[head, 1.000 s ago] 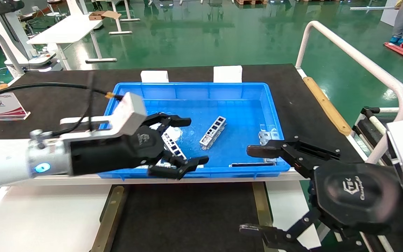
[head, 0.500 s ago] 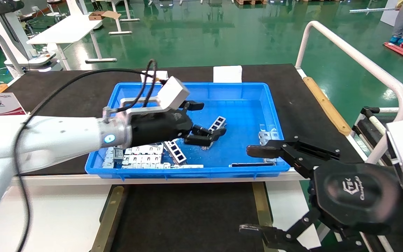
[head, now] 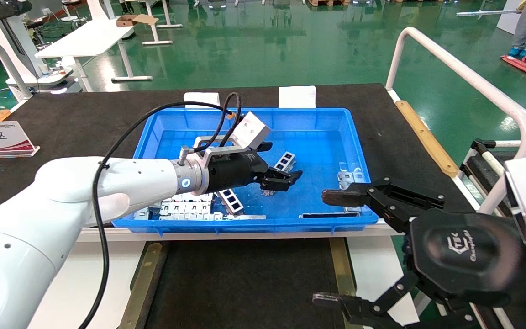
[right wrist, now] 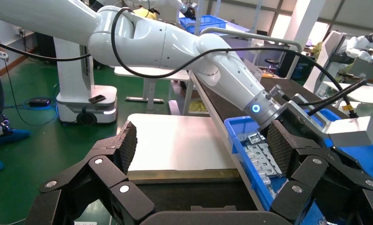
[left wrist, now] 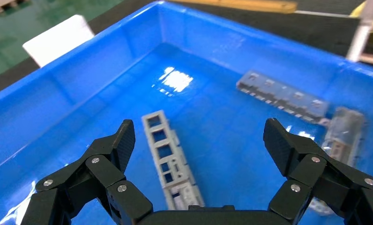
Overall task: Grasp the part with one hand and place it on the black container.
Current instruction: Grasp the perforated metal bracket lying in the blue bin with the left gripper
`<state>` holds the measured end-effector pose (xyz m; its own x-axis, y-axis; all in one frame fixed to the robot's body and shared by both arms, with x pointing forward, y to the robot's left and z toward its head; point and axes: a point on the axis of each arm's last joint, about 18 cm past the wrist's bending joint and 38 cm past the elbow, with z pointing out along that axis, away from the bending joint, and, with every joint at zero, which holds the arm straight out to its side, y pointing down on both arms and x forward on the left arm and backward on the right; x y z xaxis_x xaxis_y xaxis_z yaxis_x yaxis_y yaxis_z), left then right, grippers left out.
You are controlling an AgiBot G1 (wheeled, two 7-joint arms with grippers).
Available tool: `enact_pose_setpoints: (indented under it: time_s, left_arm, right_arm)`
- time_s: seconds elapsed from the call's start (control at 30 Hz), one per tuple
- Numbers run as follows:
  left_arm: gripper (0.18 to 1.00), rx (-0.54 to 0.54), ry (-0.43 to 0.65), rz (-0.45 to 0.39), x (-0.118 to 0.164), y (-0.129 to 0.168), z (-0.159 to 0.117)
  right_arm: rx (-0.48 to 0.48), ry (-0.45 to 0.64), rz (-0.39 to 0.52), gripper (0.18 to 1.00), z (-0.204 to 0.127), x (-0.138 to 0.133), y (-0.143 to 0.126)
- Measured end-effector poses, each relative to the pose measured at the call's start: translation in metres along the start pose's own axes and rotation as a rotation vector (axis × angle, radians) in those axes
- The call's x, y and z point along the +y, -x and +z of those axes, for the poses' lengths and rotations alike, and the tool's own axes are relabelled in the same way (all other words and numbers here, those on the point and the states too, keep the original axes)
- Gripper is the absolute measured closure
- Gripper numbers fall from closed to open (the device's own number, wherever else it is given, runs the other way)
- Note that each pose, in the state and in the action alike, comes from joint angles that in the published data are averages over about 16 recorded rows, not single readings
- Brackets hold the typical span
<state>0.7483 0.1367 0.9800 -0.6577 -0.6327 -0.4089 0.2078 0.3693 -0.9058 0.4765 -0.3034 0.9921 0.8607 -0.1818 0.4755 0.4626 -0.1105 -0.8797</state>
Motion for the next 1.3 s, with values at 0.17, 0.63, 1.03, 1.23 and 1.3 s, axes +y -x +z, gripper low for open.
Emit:
enact_pose_setpoints:
  time_s: [0.17,0.63,1.03,1.23,1.3]
  left_arm:
    - [0.184,-0.034,0.02,-0.025,0.009,-0.002,0.008]
    - [0.184,-0.106,0.064,-0.098,0.029,-0.011,0.022]
    - [0.224,-0.128,0.078,-0.129,0.036,-0.016,0.027]
    - [0.289,-0.131,0.08,-0.14,0.038,-0.017,0.027]
    - [0.321,-0.132,0.08,-0.143,0.038,-0.016,0.027]
  right_arm:
    - [0.0,0.0,0.0,0.178,0.0,0.0,0.0]
    - [0.0,0.0,0.0,0.179,0.0,0.0,0.0]
    - [0.0,0.0,0.0,0.228,0.0,0.0,0.0]
    - [0.0,0.0,0.0,0.299,0.0,0.0,0.0]
    - [0.0,0.0,0.0,0.323,0.0,0.0,0.0]
